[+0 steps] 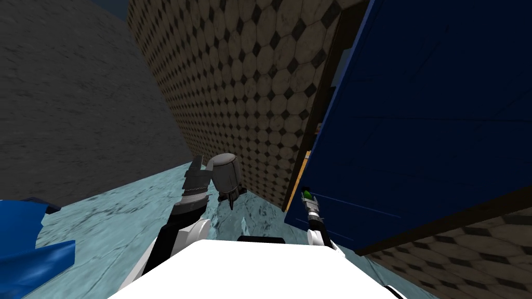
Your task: Pull the door open
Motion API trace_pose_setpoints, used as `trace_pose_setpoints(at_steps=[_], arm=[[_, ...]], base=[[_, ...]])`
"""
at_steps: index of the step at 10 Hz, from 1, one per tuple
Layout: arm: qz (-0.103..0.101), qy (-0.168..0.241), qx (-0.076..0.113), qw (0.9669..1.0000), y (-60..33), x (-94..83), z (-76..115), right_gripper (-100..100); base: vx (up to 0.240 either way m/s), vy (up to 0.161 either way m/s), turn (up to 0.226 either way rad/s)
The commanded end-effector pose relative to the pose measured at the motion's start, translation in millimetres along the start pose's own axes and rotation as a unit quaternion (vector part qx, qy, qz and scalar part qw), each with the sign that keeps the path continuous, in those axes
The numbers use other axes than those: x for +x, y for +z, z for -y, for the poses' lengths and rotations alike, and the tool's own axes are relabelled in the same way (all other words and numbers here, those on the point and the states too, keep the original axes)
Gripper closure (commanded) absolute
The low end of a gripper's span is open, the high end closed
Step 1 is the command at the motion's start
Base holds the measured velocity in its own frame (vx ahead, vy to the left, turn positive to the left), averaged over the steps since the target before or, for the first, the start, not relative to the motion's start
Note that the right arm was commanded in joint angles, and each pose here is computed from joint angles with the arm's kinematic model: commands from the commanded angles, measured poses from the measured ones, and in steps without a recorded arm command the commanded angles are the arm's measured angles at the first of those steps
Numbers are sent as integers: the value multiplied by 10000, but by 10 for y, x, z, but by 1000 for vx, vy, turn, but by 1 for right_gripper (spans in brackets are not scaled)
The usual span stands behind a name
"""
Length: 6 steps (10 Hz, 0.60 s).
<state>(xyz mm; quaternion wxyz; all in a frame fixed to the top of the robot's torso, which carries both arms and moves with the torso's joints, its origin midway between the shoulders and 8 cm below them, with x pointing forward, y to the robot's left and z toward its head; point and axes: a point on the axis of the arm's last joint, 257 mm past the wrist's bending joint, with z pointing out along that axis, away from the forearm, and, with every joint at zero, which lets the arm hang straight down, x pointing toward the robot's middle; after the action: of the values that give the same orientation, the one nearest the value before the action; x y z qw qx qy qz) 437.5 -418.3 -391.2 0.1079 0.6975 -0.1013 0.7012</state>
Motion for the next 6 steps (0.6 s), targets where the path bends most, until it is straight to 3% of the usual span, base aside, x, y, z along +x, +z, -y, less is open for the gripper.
trace_pose_setpoints(at_steps=[1, 2, 3, 6], arm=[[16, -3, -41, 10000, 27, -9, -62, -100], [19, -10, -26, 10000, 20, -8, -49, -100], [19, -10, -26, 10000, 20, -8, -49, 100], [19, -10, -26, 10000, 20, -8, -49, 100]], base=[[154, 15, 32], [59, 9, 3], [-3, -7, -16], [-18, -5, 7]])
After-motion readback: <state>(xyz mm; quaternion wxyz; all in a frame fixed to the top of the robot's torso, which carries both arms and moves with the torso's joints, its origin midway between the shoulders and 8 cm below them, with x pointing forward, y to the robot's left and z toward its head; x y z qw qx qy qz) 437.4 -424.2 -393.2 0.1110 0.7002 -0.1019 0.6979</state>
